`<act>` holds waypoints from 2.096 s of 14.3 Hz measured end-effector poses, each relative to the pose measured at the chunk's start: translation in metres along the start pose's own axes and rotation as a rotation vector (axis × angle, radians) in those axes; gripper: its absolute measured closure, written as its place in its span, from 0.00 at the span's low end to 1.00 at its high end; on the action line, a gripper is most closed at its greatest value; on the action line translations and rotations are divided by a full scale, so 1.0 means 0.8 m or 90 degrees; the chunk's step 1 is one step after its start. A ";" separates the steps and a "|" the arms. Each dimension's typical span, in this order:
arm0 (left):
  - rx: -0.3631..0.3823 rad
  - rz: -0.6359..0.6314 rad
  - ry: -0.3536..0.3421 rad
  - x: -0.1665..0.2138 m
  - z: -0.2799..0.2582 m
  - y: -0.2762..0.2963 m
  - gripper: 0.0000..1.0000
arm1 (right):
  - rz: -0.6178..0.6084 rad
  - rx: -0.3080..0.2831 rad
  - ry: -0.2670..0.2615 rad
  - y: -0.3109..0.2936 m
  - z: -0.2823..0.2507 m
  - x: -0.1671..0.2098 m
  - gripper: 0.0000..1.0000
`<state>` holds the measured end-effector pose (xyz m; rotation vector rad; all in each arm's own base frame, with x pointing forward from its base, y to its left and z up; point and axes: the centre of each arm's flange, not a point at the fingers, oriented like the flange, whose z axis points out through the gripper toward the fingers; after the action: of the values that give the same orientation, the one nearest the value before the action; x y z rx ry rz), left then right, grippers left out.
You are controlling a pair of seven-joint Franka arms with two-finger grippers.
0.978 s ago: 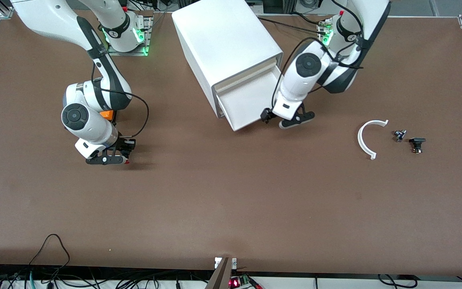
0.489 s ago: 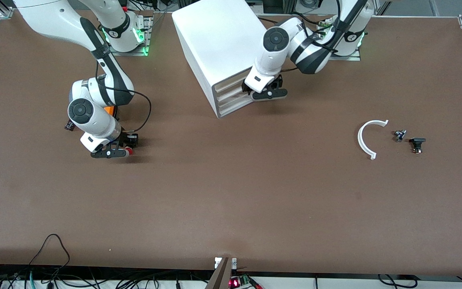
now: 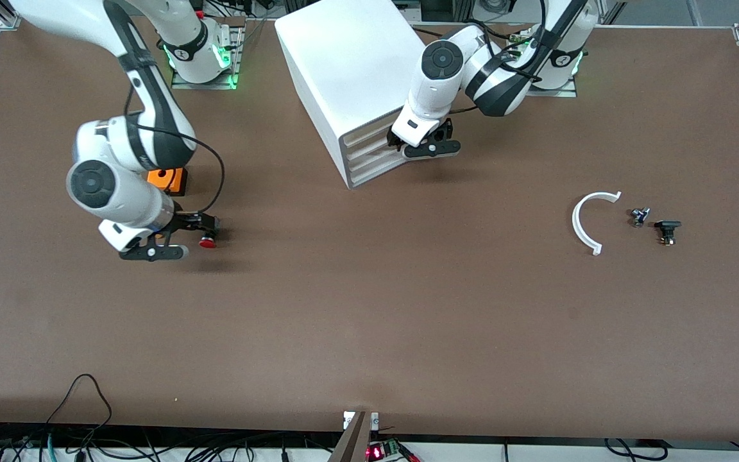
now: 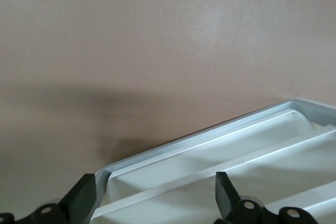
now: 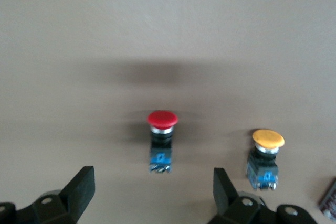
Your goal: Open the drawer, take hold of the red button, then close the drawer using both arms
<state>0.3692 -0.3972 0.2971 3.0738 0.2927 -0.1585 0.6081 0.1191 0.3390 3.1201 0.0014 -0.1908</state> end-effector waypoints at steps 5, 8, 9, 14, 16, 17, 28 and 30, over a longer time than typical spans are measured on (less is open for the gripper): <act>-0.025 -0.041 0.061 0.100 -0.070 -0.065 0.00 | 0.004 0.020 0.005 -0.006 -0.149 0.010 0.00; -0.015 0.001 0.087 0.172 -0.129 -0.130 0.00 | 0.007 0.022 0.017 -0.005 -0.211 0.006 0.00; -0.005 0.020 0.086 0.190 -0.152 -0.153 0.00 | 0.009 0.024 0.023 -0.004 -0.228 0.005 0.00; 0.026 0.114 0.068 0.254 -0.296 -0.251 0.00 | 0.049 0.006 0.048 0.040 -0.264 0.008 0.00; 0.030 0.130 0.069 0.260 -0.351 -0.282 0.00 | 0.079 -0.001 0.063 0.088 -0.282 0.006 0.00; 0.032 0.133 0.066 0.261 -0.373 -0.301 0.00 | 0.082 -0.006 0.057 0.111 -0.290 -0.001 0.00; 0.035 0.134 0.052 0.274 -0.437 -0.398 0.00 | 0.061 0.002 0.047 0.187 -0.389 -0.135 0.00; 0.035 0.135 0.051 0.274 -0.435 -0.397 0.00 | 0.058 -0.004 0.040 0.184 -0.384 -0.134 0.00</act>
<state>0.5568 -0.0242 0.6069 3.1423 -0.0364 -0.0357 0.5397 -0.0234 0.6588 3.1101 -0.1399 -0.0907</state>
